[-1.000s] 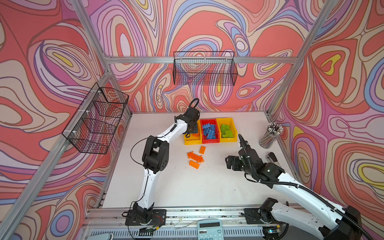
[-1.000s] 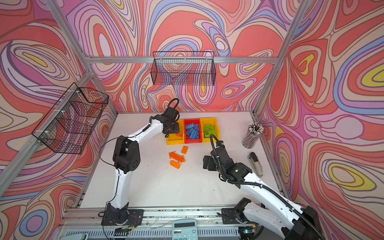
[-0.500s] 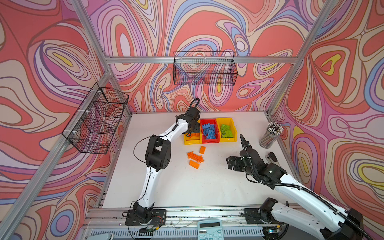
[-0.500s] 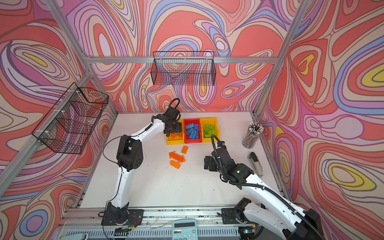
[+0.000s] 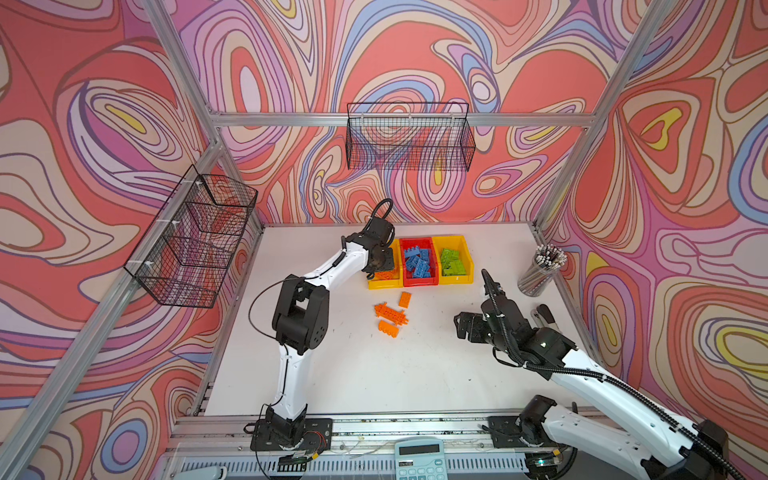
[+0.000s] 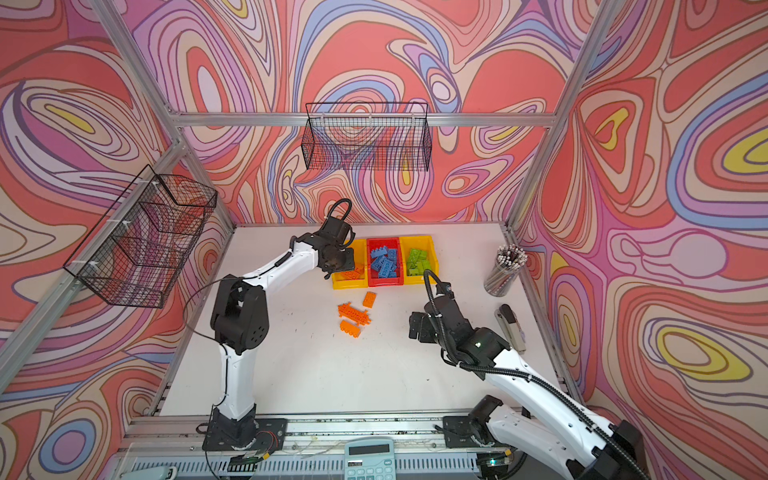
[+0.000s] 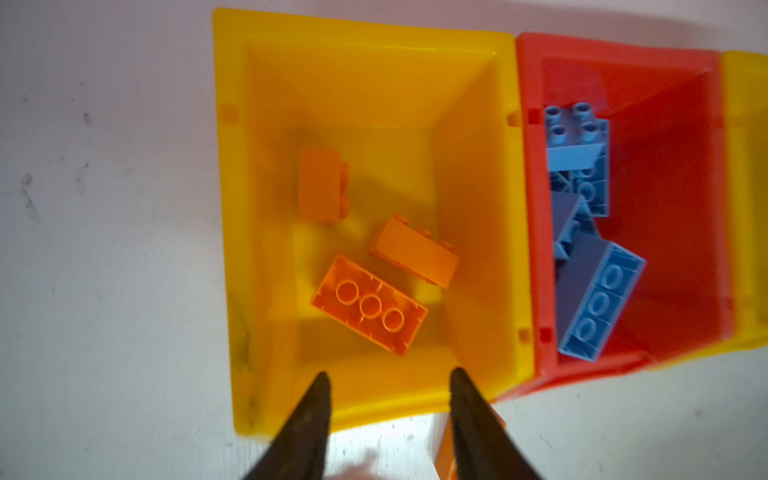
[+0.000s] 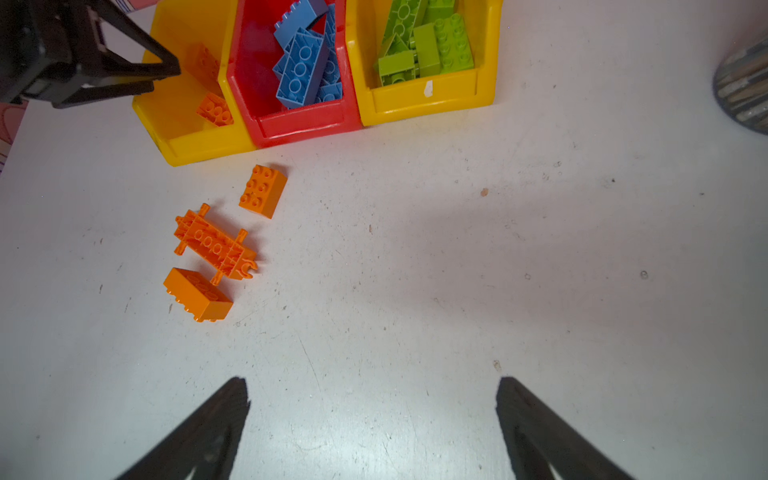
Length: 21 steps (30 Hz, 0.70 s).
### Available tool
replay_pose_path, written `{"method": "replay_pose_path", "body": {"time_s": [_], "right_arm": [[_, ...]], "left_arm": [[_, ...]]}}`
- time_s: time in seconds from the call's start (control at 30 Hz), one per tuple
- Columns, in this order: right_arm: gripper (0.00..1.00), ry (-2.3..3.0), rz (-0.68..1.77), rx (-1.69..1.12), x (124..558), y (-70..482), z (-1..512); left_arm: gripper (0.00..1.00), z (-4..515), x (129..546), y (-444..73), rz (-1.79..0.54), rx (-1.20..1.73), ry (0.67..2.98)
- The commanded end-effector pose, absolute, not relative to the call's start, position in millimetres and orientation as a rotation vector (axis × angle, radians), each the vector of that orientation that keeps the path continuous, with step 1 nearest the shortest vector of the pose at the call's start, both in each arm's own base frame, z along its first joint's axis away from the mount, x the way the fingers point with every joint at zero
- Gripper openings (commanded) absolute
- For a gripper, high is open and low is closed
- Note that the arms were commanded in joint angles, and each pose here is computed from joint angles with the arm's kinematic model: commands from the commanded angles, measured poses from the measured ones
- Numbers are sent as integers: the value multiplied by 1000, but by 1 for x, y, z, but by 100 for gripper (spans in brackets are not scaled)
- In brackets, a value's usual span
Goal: Sort the legos into containers by color
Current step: 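Raise the open left gripper away from the yellow bin, then move the left gripper down onto the orange 2x4 brick nearest the robot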
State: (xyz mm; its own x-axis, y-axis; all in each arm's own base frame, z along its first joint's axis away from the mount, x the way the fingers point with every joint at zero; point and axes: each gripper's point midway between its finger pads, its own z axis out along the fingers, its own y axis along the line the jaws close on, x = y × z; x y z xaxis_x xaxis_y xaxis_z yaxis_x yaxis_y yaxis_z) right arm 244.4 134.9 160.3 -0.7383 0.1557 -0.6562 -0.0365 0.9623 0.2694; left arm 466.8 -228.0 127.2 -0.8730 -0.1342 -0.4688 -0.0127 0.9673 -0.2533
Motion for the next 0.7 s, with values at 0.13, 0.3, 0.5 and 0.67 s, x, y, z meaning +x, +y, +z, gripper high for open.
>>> {"method": "replay_pose_path", "body": {"time_s": [0.13, 0.3, 0.5, 0.67], "right_arm": [[98, 2349, 400, 87, 246, 142, 170], [98, 2349, 418, 87, 243, 142, 164], [98, 2343, 422, 86, 239, 139, 164], [98, 2334, 427, 87, 235, 136, 167]], "left_arm": [[0, 182, 425, -225, -544, -91, 2524], [0, 184, 398, -215, -557, -83, 2528], [0, 180, 382, -211, -583, -94, 2537], [2, 183, 377, -215, -621, -82, 2548]]}}
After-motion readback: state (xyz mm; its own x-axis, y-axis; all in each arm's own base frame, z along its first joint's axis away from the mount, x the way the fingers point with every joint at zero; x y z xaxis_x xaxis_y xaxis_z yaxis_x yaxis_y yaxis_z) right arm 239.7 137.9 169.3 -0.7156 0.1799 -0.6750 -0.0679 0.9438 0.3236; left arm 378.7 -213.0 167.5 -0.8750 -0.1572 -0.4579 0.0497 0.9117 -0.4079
